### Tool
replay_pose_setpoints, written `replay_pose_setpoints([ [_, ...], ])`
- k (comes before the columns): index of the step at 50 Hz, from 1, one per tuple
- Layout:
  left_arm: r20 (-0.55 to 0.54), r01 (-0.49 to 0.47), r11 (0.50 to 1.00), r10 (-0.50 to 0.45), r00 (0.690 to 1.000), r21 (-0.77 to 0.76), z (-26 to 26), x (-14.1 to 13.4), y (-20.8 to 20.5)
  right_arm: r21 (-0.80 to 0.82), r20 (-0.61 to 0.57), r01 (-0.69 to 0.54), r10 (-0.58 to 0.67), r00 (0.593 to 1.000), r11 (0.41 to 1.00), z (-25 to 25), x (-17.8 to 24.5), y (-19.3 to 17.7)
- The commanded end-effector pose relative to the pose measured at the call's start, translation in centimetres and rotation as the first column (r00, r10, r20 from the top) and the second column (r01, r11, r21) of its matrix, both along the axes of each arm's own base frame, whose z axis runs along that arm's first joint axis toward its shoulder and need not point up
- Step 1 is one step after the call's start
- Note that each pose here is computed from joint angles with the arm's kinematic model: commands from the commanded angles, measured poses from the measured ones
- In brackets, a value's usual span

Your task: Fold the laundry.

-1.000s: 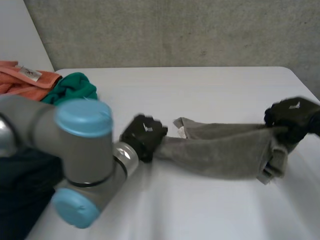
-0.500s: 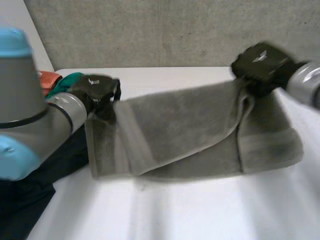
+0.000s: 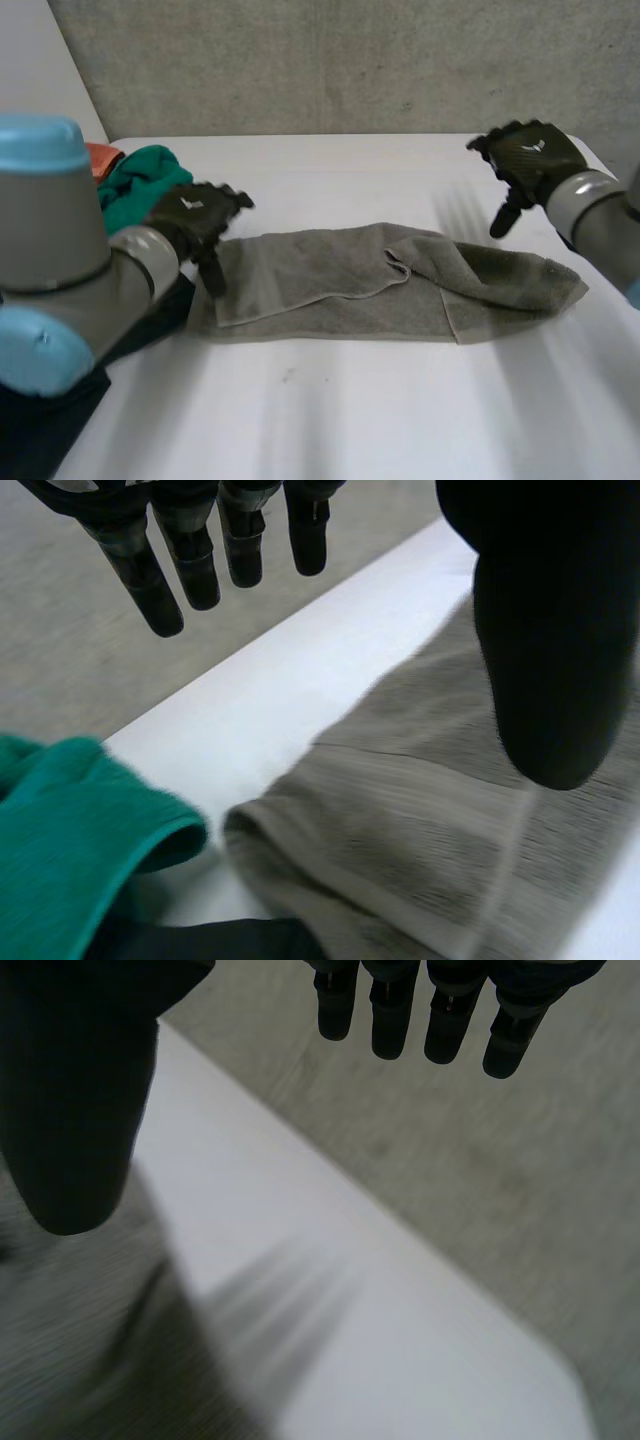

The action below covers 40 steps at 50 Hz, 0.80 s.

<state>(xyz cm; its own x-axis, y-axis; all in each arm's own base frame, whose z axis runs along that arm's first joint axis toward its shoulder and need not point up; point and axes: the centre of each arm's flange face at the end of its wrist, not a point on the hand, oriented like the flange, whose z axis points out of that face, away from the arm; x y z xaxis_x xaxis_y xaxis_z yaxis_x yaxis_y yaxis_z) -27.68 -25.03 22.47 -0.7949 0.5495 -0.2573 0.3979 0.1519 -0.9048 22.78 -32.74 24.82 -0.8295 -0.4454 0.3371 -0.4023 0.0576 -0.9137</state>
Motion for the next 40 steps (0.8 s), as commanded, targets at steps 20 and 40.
replay_pose_setpoints([
  [20, 0.088, 0.094, 0.994, -0.099, 0.991, 0.064, -9.0, -3.1, -3.2, 0.366, 0.004, -0.03, 0.031, 1.0, 0.93, -9.4, -2.5, 6.2],
  [40, 0.152, 0.041, 0.997, -0.051, 0.987, 0.067, -11.1, -3.2, -5.4, 0.242, -0.042, -0.076, 0.089, 0.995, 0.967, -12.0, -1.4, 3.9],
])
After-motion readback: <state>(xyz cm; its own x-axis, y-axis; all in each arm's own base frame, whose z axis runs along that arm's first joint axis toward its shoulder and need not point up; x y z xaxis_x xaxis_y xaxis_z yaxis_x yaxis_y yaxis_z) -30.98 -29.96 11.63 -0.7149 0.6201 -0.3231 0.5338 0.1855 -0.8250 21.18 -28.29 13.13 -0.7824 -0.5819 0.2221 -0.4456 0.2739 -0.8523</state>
